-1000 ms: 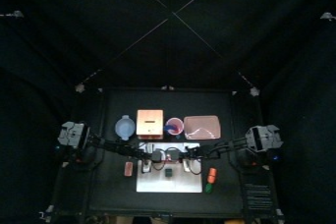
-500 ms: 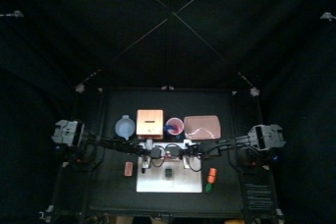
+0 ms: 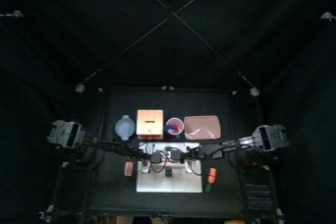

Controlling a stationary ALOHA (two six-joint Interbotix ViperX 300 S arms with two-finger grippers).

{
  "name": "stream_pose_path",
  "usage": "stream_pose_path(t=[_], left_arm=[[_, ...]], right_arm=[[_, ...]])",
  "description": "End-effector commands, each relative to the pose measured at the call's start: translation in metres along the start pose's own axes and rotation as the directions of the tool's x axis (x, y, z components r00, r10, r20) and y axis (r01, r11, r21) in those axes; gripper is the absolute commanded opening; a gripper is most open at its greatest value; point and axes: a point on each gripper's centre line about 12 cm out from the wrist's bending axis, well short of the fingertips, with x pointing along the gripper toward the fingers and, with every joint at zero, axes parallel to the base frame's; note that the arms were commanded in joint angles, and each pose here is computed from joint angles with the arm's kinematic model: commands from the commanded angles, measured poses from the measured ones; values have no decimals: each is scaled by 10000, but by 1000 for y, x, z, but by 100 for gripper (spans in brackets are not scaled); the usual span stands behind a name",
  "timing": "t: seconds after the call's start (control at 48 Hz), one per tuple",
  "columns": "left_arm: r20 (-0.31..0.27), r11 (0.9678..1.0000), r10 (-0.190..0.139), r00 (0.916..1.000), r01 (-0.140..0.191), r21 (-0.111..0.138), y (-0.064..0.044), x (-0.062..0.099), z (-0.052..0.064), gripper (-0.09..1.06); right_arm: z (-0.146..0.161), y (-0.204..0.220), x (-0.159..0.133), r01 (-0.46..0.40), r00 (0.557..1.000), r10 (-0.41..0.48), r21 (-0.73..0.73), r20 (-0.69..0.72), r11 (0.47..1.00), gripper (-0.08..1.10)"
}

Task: Cut the sushi into 4 pieces with the knife
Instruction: Cut the sushi into 4 pieces

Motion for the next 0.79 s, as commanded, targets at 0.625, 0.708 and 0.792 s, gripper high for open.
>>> stream_pose_path(t=[0.625, 0.708, 0.792], left_arm=[[-431, 9954, -777, 9960, 751, -596, -39, 20, 0, 28], [-569, 9956, -778, 9953, 746, -566, -39, 22, -4, 28], [-553, 9954, -779, 9954, 746, -596, -39, 22, -4, 27]], right_arm=[[2, 20, 7, -376, 9993, 374, -254, -66, 9990, 26], [2, 21, 9, -378, 9992, 375, -265, -113, 9989, 26], [4, 22, 8, -415, 9991, 413, -241, -55, 9988, 26]])
